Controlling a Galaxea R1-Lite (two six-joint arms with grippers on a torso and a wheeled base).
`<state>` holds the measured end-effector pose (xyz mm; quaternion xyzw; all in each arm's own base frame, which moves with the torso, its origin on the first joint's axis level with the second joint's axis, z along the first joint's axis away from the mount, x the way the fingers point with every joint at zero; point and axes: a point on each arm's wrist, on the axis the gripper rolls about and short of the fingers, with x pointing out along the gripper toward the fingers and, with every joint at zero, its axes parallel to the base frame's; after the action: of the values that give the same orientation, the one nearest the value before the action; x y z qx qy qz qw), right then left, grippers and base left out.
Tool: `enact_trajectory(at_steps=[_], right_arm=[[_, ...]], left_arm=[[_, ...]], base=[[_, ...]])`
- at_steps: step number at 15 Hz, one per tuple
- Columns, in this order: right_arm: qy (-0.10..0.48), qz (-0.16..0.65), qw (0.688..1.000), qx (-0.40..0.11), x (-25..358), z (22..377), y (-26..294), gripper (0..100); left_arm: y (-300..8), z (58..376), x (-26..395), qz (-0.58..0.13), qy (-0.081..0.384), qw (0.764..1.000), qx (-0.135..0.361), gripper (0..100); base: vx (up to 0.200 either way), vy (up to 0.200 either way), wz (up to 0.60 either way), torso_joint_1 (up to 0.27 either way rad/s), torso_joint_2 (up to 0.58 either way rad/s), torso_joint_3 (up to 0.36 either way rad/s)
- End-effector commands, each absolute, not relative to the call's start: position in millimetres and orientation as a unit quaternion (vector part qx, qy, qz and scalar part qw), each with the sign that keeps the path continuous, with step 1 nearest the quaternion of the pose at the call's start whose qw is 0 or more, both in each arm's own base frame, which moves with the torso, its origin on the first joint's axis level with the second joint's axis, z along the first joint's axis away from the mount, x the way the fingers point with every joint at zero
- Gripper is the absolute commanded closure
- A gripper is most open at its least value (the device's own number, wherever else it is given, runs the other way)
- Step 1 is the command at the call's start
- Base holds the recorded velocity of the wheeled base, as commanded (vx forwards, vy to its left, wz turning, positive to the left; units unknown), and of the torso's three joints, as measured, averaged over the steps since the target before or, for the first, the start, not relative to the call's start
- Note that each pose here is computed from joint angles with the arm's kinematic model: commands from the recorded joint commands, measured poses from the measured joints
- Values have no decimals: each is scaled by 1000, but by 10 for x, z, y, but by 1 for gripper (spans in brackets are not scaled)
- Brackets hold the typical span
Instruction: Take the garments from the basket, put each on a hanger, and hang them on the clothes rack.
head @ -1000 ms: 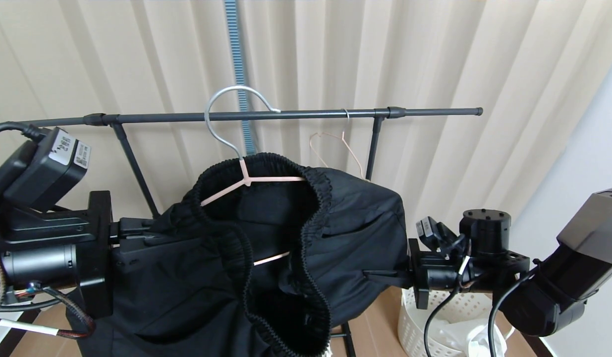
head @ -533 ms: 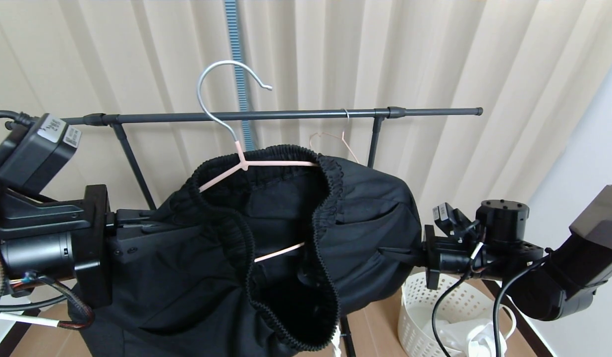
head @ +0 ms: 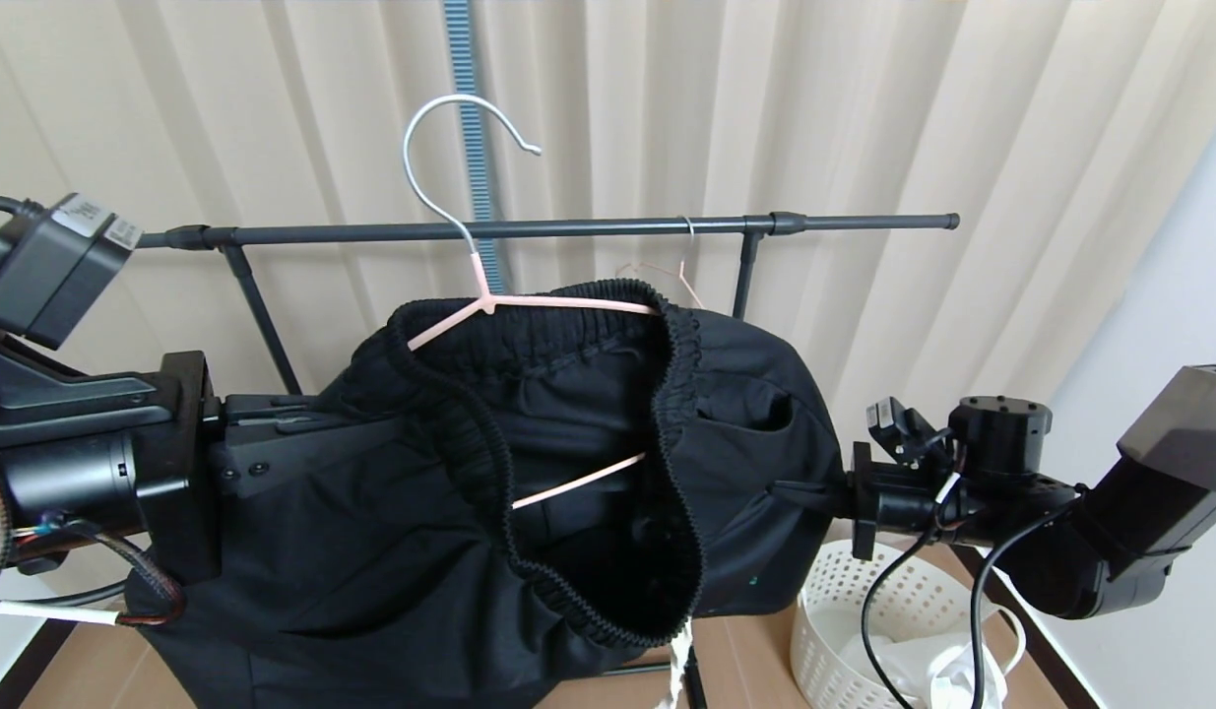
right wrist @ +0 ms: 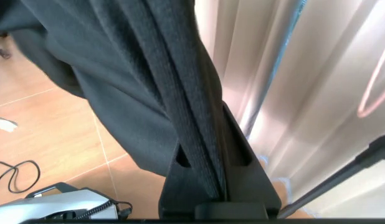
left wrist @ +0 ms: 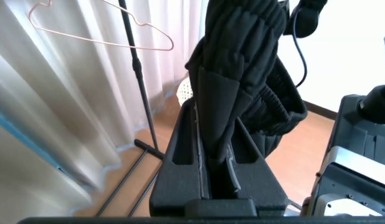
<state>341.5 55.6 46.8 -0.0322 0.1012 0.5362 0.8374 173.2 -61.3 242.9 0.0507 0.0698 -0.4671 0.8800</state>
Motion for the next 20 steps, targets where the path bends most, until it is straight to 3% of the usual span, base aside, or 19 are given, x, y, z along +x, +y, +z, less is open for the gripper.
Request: enact_trajectory(at_steps=[1, 7, 12, 13, 20], right_arm=[[109, 533, 838, -28, 3446, 398, 541, 100], [118, 527, 842, -22, 3485, 324, 485, 100], [109, 530, 841, -24, 3370, 482, 507, 100], [108, 530, 840, -24, 3323, 499, 503, 0], [82, 535, 840, -43, 3235, 685, 534, 0]], left_arm=[[-609, 2445, 1732, -466, 67, 881, 49, 100], [-580, 2485, 1718, -459, 58, 886, 40, 100], [-587, 2454, 1733, -460, 65, 885, 38, 100], [-587, 2454, 1733, -460, 65, 885, 38, 100], [-584, 2446, 1738, -458, 67, 886, 38, 100]], base=[[0, 0, 0, 0, 0, 0], [0, 0, 0, 0, 0, 0], [0, 0, 0, 0, 0, 0], [0, 0, 0, 0, 0, 0], [0, 0, 0, 0, 0, 0]])
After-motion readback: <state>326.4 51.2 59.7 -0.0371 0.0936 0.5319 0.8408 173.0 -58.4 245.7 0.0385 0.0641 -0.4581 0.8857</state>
